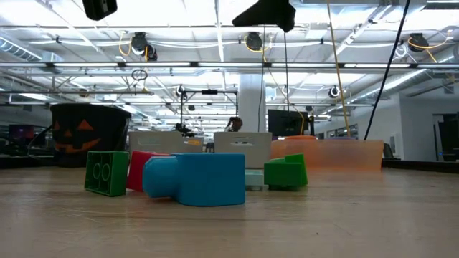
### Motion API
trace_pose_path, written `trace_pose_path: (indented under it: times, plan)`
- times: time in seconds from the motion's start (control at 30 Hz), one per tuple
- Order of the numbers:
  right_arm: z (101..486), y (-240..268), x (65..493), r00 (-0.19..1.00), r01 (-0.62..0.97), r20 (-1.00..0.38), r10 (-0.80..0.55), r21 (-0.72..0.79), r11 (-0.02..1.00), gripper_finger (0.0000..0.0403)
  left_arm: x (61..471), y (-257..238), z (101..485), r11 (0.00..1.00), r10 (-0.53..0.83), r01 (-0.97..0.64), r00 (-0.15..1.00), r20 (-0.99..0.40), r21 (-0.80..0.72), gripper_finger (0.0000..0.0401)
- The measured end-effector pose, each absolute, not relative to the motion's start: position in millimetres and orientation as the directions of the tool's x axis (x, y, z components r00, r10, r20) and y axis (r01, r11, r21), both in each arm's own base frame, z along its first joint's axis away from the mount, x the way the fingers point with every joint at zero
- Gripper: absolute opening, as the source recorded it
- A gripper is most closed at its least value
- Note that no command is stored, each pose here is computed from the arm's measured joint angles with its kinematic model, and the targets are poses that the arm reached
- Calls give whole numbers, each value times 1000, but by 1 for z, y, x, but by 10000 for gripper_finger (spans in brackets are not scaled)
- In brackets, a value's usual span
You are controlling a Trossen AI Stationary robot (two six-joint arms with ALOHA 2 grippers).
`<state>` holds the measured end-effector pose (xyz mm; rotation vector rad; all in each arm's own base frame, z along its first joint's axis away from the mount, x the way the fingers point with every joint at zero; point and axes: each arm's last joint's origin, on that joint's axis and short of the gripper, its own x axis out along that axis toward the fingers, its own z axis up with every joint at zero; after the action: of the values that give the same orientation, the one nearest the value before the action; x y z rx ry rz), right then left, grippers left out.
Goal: Pick & Place Toys
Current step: Put the green game piece into the left gray bin
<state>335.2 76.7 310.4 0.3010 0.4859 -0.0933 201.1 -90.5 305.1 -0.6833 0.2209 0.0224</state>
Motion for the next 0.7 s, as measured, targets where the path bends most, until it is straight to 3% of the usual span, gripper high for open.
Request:
trace_pose_path:
  times: [0.7]
  plan:
    - [309,91,331,865,64,-494,91,287,956,329,201,-90,305,779,-24,-110,979,-204,-617,223]
